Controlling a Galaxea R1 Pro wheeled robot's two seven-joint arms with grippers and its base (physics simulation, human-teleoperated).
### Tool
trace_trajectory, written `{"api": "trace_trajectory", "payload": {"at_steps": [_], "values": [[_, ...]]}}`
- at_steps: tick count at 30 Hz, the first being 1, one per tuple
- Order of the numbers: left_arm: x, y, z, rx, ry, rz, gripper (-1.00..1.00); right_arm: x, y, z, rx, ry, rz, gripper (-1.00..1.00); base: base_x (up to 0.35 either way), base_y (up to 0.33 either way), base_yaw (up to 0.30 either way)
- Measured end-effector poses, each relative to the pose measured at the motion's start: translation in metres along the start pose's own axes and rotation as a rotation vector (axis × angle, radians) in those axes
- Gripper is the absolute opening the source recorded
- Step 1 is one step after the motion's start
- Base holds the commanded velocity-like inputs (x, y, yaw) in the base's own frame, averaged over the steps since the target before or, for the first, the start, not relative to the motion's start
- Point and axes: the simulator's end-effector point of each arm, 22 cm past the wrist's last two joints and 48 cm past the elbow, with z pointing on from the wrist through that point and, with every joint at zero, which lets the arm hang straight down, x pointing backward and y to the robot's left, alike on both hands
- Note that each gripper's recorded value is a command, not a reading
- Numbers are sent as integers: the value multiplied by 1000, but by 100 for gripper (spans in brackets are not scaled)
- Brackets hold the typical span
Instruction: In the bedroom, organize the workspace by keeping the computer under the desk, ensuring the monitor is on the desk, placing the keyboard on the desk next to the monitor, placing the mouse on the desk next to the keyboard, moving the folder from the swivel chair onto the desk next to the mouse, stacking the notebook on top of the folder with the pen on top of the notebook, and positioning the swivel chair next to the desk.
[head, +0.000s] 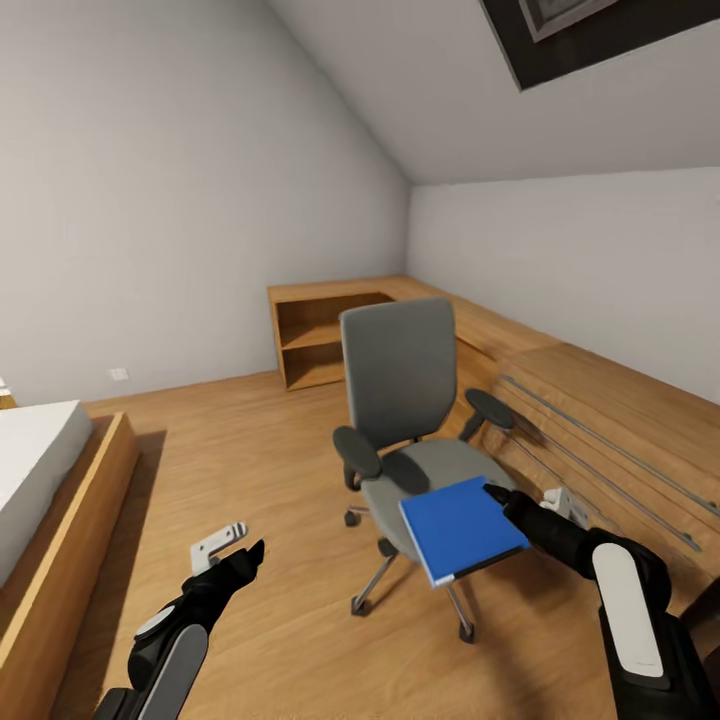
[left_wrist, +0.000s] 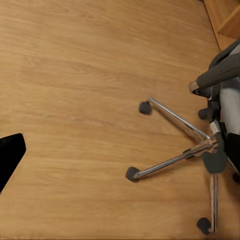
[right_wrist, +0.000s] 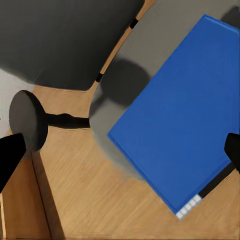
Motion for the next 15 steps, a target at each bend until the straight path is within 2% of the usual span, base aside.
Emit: {"api": "trace_trajectory", "payload": {"at_steps": [5, 12, 15], "values": [[4, -2, 0, 3, 8, 7, 100, 4, 1, 1, -4, 6, 7, 100, -78, 57, -173], [4, -2, 0, 2, 5, 6, 100, 6, 0, 2, -1, 13, 12, 100, -14, 10, -273], [8, 1, 3, -3, 3, 5, 100, 16, -6, 8, -10, 31, 32, 100, -3, 2, -293]]}}
